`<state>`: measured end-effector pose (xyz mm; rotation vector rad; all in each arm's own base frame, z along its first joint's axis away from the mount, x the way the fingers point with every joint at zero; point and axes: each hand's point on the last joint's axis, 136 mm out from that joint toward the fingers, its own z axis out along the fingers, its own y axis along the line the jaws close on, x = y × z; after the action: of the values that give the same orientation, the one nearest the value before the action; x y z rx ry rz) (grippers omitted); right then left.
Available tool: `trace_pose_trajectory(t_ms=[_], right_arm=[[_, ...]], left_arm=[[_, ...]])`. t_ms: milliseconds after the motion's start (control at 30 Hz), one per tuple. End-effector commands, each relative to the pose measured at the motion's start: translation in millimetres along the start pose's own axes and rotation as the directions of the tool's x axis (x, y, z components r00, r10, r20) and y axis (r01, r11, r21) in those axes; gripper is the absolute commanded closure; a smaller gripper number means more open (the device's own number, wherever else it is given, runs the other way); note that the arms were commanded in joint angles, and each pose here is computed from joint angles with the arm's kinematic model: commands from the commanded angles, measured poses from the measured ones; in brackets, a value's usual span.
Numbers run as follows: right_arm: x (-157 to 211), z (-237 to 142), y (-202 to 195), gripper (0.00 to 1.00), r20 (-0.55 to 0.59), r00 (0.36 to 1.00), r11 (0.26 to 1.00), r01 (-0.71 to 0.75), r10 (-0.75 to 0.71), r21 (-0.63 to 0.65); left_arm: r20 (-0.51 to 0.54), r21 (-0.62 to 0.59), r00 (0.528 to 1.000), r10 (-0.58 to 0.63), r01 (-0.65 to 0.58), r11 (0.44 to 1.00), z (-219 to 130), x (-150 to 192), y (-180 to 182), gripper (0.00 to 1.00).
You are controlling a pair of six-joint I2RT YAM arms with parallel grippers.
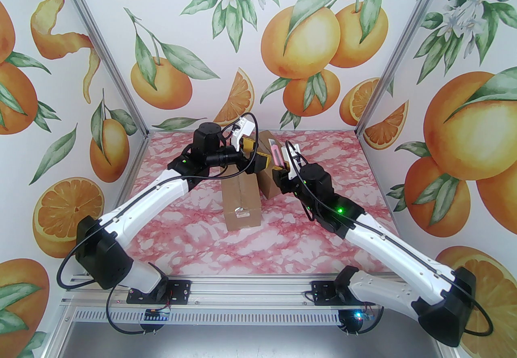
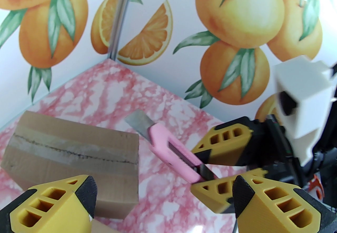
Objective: Unpack the express box
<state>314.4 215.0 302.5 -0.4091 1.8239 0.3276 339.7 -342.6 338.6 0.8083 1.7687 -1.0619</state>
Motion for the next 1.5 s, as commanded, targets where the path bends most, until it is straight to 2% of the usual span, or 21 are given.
trace_pose_trajectory(t_ms=[0, 200, 367, 600, 900, 1133, 1467], right_arm=[[-21.5, -0.6, 13.1, 0.62, 0.087, 0.995, 0.998, 0.042, -0.037, -0.048], [-22.6, 2.4, 18.2, 0.62, 0.097, 0.993, 0.995, 0.080, -0.074, -0.055], [-23.1, 2.0, 19.9, 0.62, 0.109, 0.988, 0.992, 0.113, -0.107, -0.054], [-25.8, 0.8, 21.7, 0.63, 0.145, 0.979, 0.987, 0.153, -0.143, -0.056], [-25.3, 0.5, 26.3, 0.63, 0.173, 0.967, 0.976, 0.204, -0.189, -0.071], [-24.1, 2.3, 25.8, 0.62, 0.192, 0.955, 0.969, 0.240, -0.225, -0.057], [-32.9, 4.7, 25.0, 0.60, 0.228, 0.938, 0.961, 0.275, -0.261, -0.028]], left_arm=[[0.050, 0.005, 0.999, -0.004, 0.004, 1.000, 4.7, -19.9, 0.5, 0.11], [0.070, 0.083, 0.996, -0.047, 0.041, 0.996, 13.6, -28.7, -4.8, 0.11], [0.065, 0.132, 0.996, -0.056, 0.047, 0.990, 14.6, -29.9, -11.5, 0.16], [0.031, 0.187, 0.996, -0.078, 0.071, 0.980, 17.0, -25.1, -16.5, 0.28], [0.011, 0.222, 0.997, -0.078, 0.074, 0.972, 11.8, -25.4, -20.6, 0.55], [0.005, 0.254, 0.997, -0.071, 0.067, 0.965, 9.9, -25.5, -26.7, 0.67], [-0.029, 0.283, 0.997, -0.066, 0.072, 0.956, 8.6, -19.6, -31.3, 0.77]])
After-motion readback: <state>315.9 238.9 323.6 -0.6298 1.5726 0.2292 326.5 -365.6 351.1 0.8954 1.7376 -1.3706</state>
